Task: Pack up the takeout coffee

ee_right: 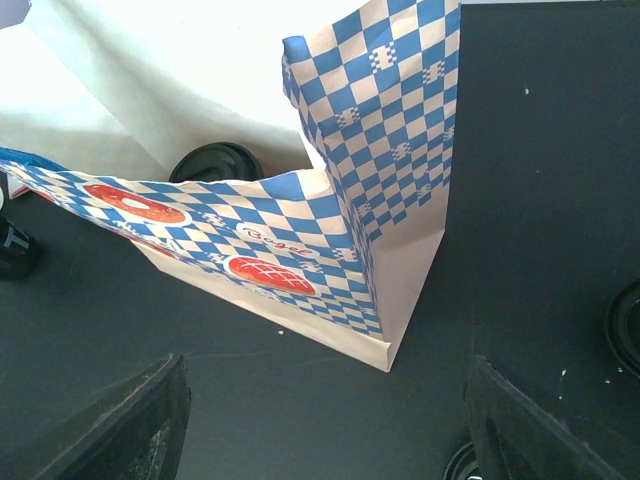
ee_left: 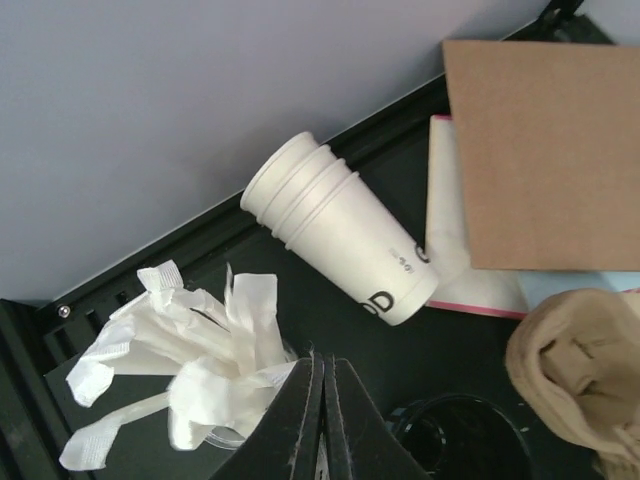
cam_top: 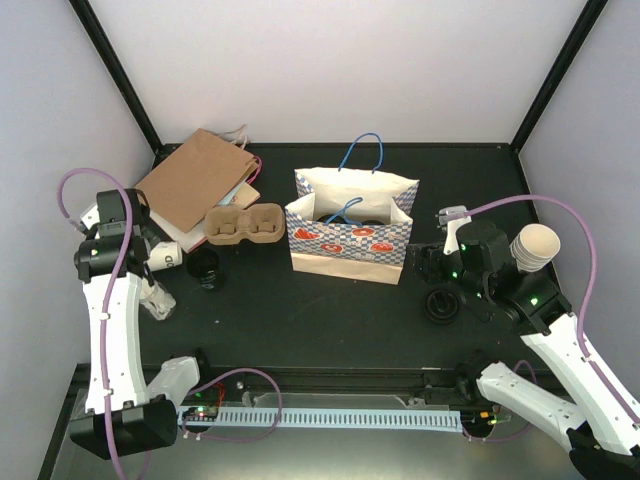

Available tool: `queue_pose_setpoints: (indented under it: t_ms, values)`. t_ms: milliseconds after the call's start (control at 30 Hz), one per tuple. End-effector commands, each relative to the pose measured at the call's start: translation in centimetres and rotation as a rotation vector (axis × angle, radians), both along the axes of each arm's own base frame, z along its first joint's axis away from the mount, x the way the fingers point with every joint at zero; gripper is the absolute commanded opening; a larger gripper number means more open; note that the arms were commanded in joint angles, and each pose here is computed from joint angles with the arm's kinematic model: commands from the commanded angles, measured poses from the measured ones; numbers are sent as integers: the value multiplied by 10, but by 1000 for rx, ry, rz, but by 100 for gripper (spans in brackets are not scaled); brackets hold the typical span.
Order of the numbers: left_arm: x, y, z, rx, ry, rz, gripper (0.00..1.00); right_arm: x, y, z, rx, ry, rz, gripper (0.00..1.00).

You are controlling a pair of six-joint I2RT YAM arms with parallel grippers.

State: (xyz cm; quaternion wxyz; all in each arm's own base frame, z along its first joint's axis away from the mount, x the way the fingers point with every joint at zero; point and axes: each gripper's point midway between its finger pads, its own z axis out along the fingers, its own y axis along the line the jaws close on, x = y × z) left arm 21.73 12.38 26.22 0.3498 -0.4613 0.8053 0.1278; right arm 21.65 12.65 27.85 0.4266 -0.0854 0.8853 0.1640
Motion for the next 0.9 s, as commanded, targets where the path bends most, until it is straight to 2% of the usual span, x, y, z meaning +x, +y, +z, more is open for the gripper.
queue_pose_setpoints:
  t_ms: [0,333,633,867]
  values:
    - [-6,-9,30,-24,-67,-36,2,2,3,7,21,-20,7,77]
    - [-4,-23,72,-33,-172,-124,2,3,5,6,20,-13,12,77]
    - [-4,-24,56,-20,-141,-160,2,2,5,3,35,-6,10,77]
    - [-16,-16,43,33,-115,-123,3,3,12,-7,52,8,24,77]
